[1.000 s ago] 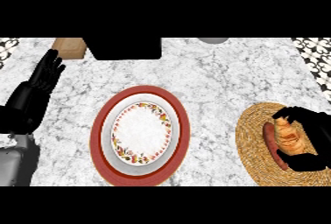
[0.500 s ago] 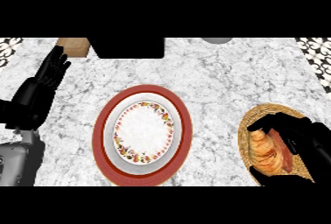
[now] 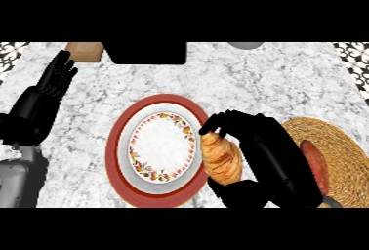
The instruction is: Pick the croissant from the placemat and place it in the plate
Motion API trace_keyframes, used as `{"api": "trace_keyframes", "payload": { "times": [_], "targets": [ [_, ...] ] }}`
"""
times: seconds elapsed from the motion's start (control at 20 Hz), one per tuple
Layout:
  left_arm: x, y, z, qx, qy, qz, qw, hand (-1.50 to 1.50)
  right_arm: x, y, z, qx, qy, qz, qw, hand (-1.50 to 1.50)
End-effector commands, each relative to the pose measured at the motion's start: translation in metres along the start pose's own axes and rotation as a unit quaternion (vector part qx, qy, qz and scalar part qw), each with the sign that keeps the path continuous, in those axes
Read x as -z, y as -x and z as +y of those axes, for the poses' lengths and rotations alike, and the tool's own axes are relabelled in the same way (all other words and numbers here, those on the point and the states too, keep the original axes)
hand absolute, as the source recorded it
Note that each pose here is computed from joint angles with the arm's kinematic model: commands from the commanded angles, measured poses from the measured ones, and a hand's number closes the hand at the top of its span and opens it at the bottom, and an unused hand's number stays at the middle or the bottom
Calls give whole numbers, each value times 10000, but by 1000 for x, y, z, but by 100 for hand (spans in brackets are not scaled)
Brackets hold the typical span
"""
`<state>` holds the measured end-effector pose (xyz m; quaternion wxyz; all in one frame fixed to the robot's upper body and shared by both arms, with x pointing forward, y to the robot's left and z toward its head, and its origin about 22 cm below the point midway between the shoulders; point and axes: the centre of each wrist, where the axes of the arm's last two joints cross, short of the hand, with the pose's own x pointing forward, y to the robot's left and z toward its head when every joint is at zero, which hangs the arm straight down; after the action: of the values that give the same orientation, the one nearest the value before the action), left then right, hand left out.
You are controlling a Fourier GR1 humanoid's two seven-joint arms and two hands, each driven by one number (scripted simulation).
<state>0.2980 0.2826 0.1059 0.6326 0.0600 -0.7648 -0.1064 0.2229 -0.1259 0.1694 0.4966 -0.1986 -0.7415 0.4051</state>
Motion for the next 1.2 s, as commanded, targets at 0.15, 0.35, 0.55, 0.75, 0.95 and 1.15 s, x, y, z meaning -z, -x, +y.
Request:
{"api": "trace_keyframes", "payload": {
  "times": [0.15, 0.35, 0.55, 0.75, 0.95, 1.15],
  "targets": [
    [15, 10, -3, 35, 5, 38, 10000, 0, 39, -38, 68, 218, -316, 149, 9992, 150],
    [5, 5, 0, -16, 2, -76, 10000, 0, 79, -26, 75, 14, -274, 332, 9991, 150],
    [-6, 10, 8, -32, 50, -116, 9999, 0, 91, -38, 112, -344, -304, 447, 9979, 150],
    [10, -20, -10, 19, 98, -120, 9999, 0, 106, -17, 140, -677, -625, 484, 9946, 150],
    [10, 6, -5, -33, 159, -107, 9998, 0, 106, -7, 157, 107, -480, 1164, 9920, -150],
    [12, 2, -5, -82, 237, -136, 9996, 0, 118, -8, 159, 491, -694, 1157, 9896, -150]
  ]
}}
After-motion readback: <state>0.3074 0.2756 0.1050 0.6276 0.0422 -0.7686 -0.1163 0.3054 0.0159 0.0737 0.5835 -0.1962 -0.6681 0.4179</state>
